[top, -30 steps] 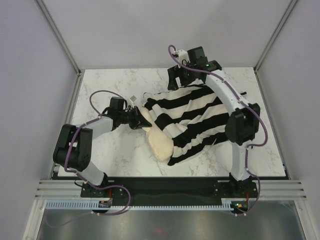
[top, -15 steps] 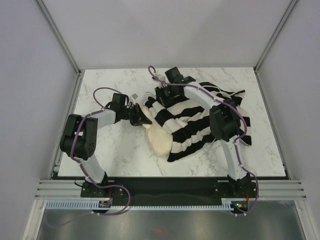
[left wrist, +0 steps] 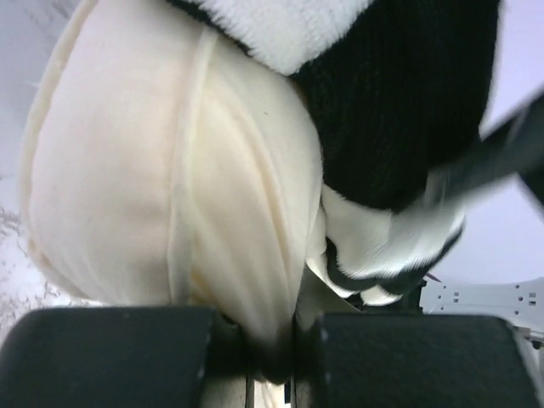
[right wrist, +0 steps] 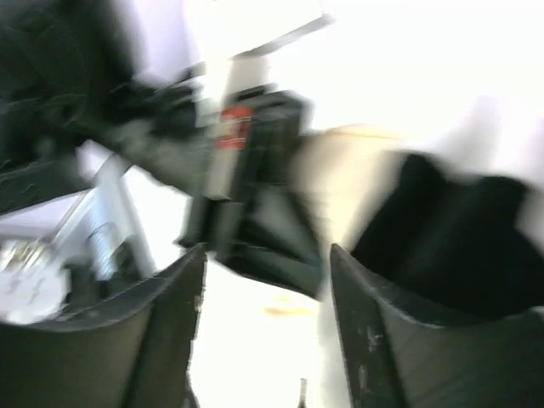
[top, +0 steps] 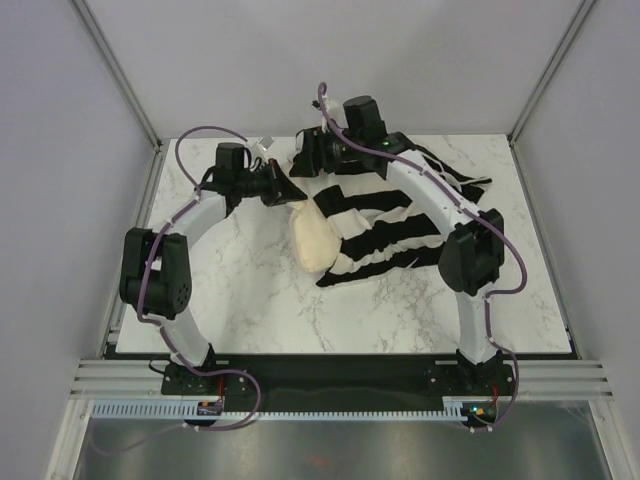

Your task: Put the pillow into the pillowcase

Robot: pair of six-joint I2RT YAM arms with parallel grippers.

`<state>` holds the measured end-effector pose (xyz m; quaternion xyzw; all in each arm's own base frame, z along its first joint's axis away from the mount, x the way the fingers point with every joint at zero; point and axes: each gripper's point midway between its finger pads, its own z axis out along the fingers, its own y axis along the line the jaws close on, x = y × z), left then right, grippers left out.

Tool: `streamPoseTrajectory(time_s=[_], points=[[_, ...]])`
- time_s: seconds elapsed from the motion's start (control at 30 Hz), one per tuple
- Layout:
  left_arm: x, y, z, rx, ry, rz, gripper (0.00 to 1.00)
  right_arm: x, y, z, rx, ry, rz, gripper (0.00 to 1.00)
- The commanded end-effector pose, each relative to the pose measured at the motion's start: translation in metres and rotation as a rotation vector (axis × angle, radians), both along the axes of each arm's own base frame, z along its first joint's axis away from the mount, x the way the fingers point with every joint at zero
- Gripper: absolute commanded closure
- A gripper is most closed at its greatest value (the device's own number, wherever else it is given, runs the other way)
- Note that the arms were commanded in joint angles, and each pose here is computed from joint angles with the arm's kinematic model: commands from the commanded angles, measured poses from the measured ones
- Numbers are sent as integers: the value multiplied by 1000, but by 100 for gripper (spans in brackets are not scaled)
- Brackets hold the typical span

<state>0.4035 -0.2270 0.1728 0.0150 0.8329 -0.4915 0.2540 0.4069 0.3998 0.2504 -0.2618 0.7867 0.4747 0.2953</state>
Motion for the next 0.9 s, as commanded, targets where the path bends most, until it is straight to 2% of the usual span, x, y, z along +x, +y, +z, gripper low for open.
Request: streamPoseTrajectory(time_s=[0.0,0.1,0.23,0.27,0.33,0.37,0.43,0.47,0.5,0.63,0.67,0.7,0.73,0.77,0.87], points=[[5,1,30,-15,-128,-27,98,54,-66,10,-221,-211,-274,30],[-10,1,17,-5,-117,-50,98,88,-118,-7,-307,-239,-426,24],[-20,2,15,22,-172,-80,98,117,-155,-14,-269,-267,-461,19],[-20,3,13,38,-186,-84,98,127,-164,-26,-310,-289,-456,11],[-18,3,9,52,-191,-94,98,136,-163,-31,-326,-318,-425,2],[-20,3,5,60,-182,-105,98,142,-161,-52,-347,-296,-411,2],[-20,3,1,62,-173,-113,98,150,-156,-63,-361,-324,-372,2],[-20,3,-2,62,-166,-116,98,155,-152,-86,-371,-295,-353,2],[-19,3,-3,62,-167,-118,98,160,-147,-86,-357,-298,-346,2],[-17,4,-6,76,-178,-122,98,151,-126,-125,-322,-222,-241,2],[-16,4,-7,77,-173,-121,98,144,-116,-138,-319,-199,-198,17],[-15,3,-8,78,-173,-124,98,136,-108,-143,-304,-182,-158,36],[-12,3,-6,78,-180,-124,98,129,-103,-148,-298,-160,-130,65],[-9,3,-7,82,-180,-118,98,124,-96,-152,-290,-144,-117,100],[4,3,-4,96,-207,-107,98,115,-77,-120,-156,-96,-93,100]])
